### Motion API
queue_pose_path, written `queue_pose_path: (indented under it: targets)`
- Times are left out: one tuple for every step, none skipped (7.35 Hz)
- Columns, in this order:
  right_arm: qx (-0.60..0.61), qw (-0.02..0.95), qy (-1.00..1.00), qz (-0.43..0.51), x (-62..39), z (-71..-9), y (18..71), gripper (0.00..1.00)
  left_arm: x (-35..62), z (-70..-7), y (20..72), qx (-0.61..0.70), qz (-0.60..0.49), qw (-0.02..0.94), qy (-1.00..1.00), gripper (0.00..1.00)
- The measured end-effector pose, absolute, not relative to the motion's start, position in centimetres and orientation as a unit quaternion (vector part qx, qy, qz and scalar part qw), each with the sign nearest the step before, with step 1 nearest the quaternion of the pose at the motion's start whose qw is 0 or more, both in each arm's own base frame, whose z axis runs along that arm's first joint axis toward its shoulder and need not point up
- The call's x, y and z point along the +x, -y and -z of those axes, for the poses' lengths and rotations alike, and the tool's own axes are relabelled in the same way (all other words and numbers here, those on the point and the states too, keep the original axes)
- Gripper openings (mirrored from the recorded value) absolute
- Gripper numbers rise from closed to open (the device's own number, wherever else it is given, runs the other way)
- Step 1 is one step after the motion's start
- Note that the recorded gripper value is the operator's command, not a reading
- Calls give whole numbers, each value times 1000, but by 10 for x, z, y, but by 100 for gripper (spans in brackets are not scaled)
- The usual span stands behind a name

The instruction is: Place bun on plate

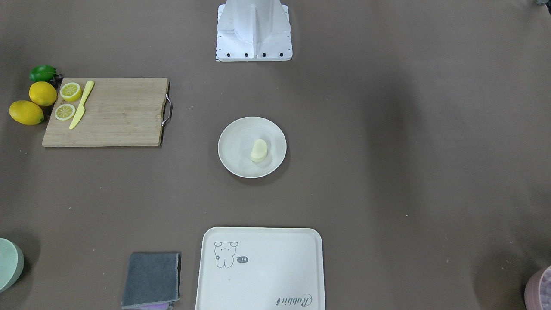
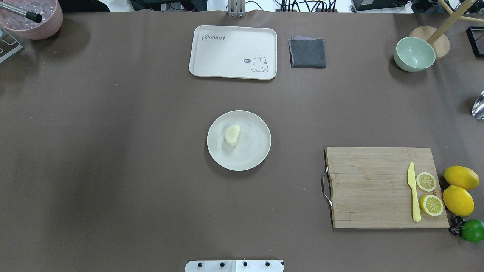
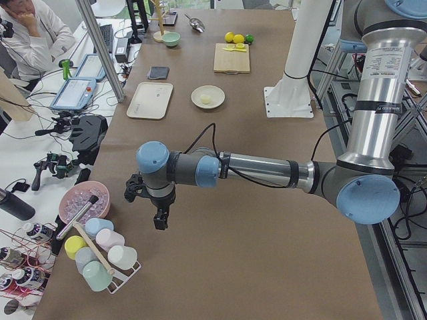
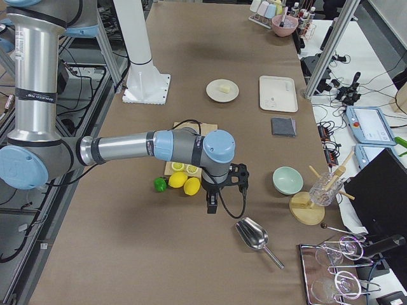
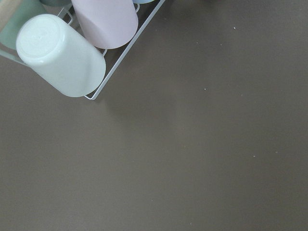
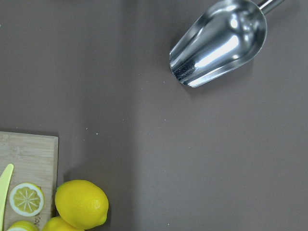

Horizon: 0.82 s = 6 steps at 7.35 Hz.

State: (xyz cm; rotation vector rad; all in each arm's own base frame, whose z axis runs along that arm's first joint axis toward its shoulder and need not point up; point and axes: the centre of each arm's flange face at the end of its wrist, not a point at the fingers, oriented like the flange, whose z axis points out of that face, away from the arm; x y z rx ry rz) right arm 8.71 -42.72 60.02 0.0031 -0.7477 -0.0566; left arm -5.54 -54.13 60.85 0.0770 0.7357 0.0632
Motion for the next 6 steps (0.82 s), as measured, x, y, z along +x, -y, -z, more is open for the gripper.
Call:
queue_pose_path:
  targets:
    - [17,932,361,27,88,-602,429,100,-55,-609,541,38,-31,932,-359,98]
    - [26,932,360,16,88,-611,432,100,-55,-609,541,37,-31,932,-359,98]
    - [29,932,361,3,87,-621,434,100,-55,-609,541,37,-31,932,-359,98]
    - [35,932,361,-1,87,-631,435,100,-55,-610,541,37,-30,932,-360,98]
    - [44,932,360,1,87,-636,436,100,-55,-610,540,36,-30,932,-360,98]
    - [50,932,359,4,87,-639,437,100,-55,-611,540,35,-30,932,-360,98]
